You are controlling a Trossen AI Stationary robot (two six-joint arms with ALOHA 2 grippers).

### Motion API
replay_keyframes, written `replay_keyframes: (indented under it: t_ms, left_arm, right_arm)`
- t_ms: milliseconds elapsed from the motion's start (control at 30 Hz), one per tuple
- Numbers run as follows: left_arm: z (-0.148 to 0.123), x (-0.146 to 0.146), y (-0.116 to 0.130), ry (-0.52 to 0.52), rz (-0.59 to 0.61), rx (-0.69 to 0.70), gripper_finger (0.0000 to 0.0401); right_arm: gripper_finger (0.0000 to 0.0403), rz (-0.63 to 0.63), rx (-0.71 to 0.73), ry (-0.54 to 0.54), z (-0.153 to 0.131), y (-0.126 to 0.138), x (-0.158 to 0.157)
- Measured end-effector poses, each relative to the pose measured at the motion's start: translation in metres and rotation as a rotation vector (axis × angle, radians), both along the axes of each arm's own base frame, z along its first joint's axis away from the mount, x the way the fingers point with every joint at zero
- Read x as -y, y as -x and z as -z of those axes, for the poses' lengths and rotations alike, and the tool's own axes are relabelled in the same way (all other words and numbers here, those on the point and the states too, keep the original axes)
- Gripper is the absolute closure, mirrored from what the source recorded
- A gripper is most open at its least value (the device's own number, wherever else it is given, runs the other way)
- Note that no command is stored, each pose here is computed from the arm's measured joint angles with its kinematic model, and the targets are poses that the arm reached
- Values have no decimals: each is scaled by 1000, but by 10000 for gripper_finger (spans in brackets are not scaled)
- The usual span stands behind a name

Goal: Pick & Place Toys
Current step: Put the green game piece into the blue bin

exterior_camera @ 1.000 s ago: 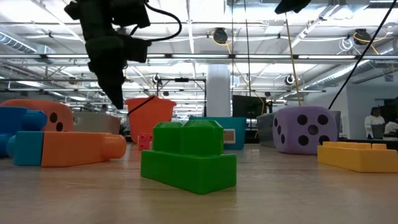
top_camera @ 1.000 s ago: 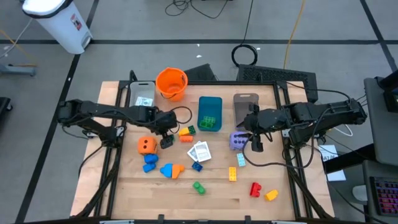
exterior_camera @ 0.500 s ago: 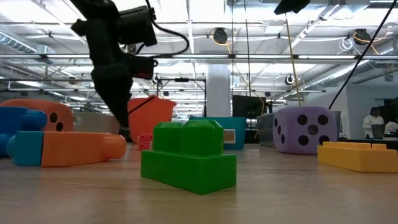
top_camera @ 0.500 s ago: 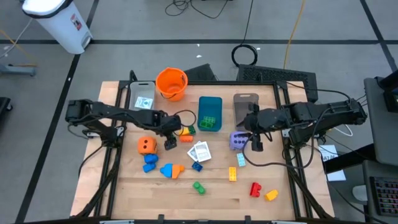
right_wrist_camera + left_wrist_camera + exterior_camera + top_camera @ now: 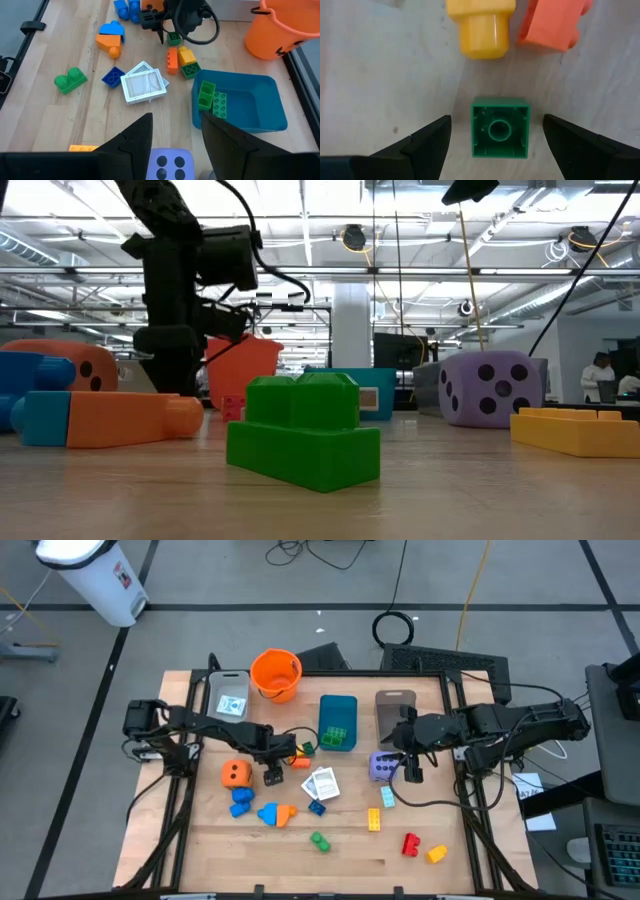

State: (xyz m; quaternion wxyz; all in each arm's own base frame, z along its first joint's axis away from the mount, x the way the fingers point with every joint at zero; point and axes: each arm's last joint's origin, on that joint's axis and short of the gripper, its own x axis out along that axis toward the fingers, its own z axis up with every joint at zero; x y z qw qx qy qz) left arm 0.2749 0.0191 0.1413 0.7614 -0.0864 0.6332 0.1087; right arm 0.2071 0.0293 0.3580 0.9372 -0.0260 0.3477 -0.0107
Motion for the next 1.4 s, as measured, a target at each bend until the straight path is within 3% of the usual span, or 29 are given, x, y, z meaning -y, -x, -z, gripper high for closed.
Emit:
replay_keyframes:
  t_ms: [200,533,667,833,967,1200,1400]
  left_arm:
    - [2,0,-1,29,-33,1,93]
    - [-3,-5,-3,108,-171,57,250]
    - [-19,-10,-11,202,-181,118,259]
    - [-60,-15,-19,220,-165,266,259]
    - [-114,-21,-25,218,-184,465,256]
    - [-209,-28,-40,253,-175,932,238]
    - [-250,-27,-44,352,-157,1144,254]
  right_arm:
    - [243,0,0,0,0,0,0]
    - [243,-2,8,1,-1,-1,0]
    - [243,-1,60,-9,-5,-4,-1]
    - [243,-2,155,-24,-12,-9,-1]
    - [243,-29,233,5,-19,-13,-2]
    - [243,-118,381,151,-26,-35,-6]
    - [243,-16,617,299,-45,-53,-3]
